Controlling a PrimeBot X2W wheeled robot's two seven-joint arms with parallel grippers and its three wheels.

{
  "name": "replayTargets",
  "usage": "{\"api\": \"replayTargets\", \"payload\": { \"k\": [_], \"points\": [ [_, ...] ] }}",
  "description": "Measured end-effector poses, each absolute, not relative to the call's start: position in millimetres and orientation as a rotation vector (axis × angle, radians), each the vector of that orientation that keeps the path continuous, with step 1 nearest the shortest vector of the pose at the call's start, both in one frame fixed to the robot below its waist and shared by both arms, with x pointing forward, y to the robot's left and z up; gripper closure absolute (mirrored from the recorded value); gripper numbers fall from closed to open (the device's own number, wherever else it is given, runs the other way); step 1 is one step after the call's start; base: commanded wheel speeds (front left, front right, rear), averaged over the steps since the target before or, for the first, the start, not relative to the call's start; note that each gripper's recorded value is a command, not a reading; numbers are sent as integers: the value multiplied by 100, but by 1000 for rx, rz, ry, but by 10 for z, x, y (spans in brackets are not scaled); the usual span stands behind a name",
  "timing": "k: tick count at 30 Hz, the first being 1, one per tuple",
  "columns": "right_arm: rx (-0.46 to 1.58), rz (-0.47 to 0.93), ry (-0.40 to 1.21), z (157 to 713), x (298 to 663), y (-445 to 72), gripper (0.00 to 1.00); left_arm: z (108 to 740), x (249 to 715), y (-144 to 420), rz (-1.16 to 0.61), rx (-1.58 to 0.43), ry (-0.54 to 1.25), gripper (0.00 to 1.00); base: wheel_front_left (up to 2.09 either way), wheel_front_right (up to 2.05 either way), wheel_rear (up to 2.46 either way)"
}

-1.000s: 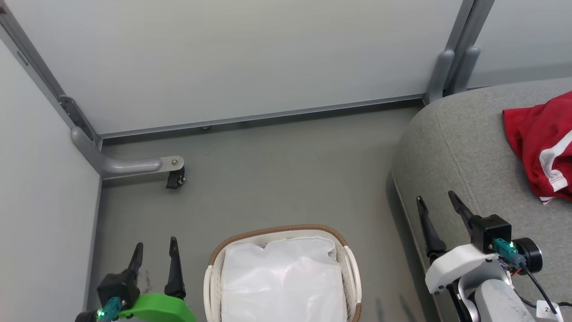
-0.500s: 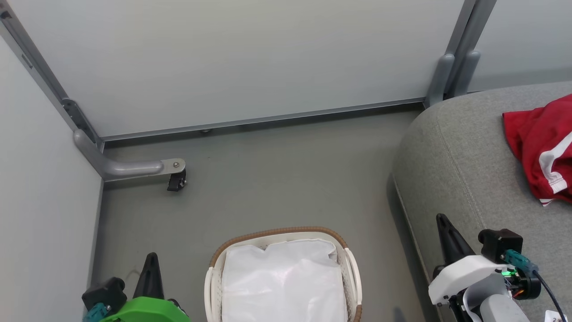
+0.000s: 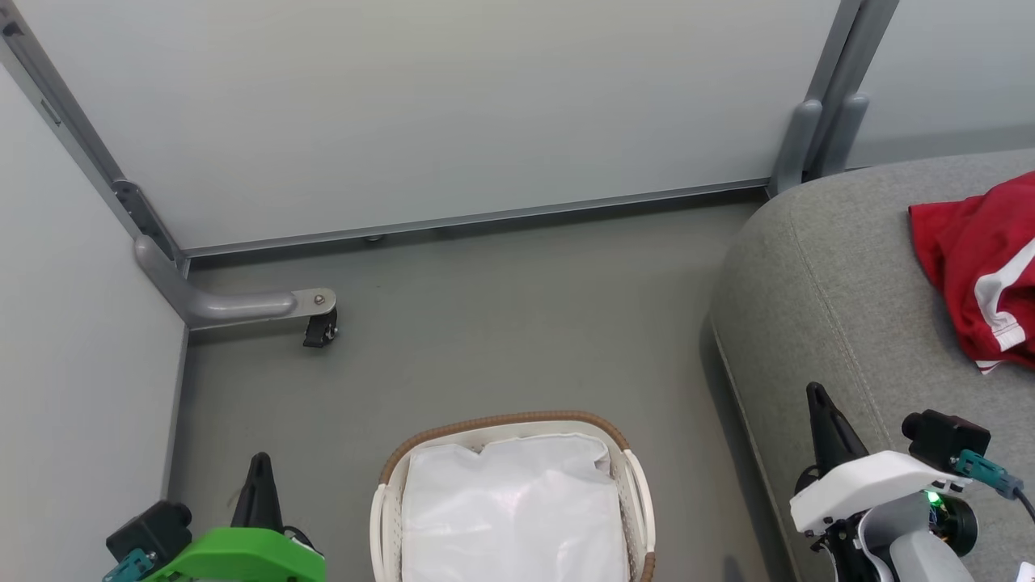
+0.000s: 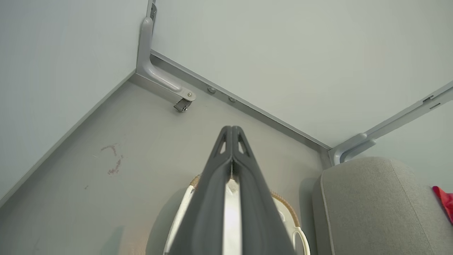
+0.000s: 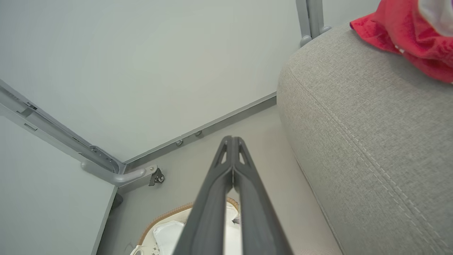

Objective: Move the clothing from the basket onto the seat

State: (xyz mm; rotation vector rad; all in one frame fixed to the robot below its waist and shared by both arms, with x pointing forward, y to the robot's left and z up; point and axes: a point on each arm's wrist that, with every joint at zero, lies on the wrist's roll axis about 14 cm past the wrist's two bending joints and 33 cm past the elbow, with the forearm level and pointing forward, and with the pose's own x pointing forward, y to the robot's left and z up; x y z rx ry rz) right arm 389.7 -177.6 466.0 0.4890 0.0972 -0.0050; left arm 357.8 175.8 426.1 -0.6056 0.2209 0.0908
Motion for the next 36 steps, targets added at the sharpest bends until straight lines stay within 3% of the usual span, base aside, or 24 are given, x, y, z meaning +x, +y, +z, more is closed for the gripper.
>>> {"api": "replayTargets", "payload": {
  "k": [36],
  "points": [
    [985,-63,75,4790,3912,-1910,100,4508,3717,1873,120,-1052,163,100,0,0,0]
  ]
}}
